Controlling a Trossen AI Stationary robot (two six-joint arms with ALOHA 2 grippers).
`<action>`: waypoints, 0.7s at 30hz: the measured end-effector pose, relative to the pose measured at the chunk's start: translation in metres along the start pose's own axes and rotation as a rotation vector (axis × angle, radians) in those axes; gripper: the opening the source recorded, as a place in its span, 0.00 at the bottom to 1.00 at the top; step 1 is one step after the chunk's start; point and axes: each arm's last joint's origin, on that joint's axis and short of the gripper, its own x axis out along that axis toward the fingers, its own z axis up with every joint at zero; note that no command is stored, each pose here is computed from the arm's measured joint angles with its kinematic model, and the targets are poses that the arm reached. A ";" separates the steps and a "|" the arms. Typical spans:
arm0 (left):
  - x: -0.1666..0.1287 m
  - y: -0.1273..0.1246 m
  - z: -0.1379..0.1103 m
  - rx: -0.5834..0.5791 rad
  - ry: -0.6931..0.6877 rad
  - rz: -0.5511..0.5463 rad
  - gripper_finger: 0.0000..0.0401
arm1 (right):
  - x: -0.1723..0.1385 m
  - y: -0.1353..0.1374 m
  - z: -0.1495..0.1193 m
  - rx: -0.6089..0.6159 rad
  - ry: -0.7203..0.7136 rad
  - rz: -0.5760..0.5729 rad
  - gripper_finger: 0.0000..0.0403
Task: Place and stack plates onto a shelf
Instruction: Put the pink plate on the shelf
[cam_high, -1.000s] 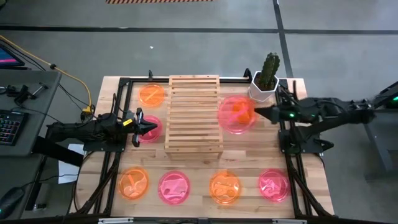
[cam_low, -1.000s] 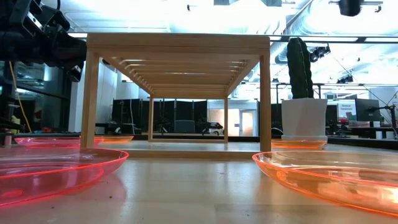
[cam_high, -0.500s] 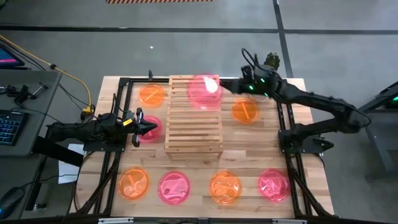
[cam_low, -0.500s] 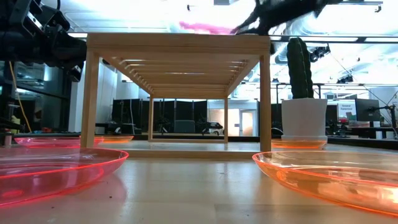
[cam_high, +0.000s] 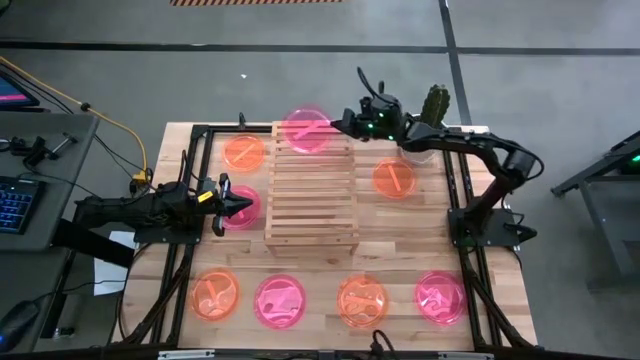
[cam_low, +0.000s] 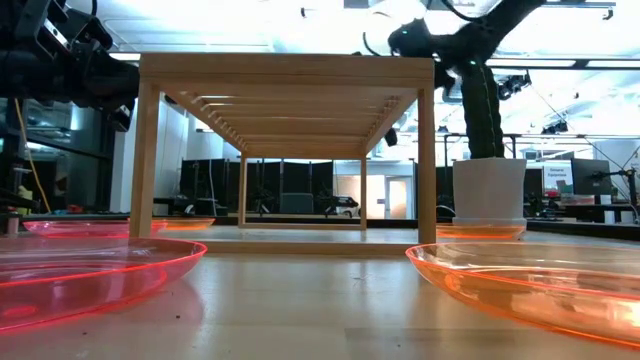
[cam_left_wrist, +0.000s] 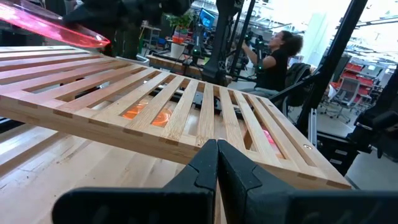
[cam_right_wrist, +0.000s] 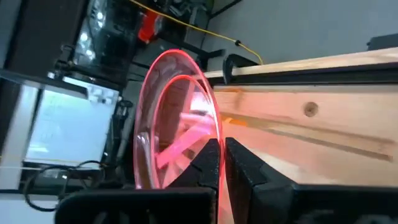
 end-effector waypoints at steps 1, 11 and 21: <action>0.000 0.000 0.000 0.000 0.000 0.000 0.00 | 0.003 0.002 0.002 -0.013 0.008 -0.025 0.00; 0.000 0.000 0.000 0.000 0.000 0.000 0.00 | -0.004 0.022 0.015 -0.082 0.065 -0.225 0.00; 0.000 0.000 0.000 0.000 0.000 0.000 0.00 | -0.003 0.021 0.014 -0.065 0.071 -0.244 0.01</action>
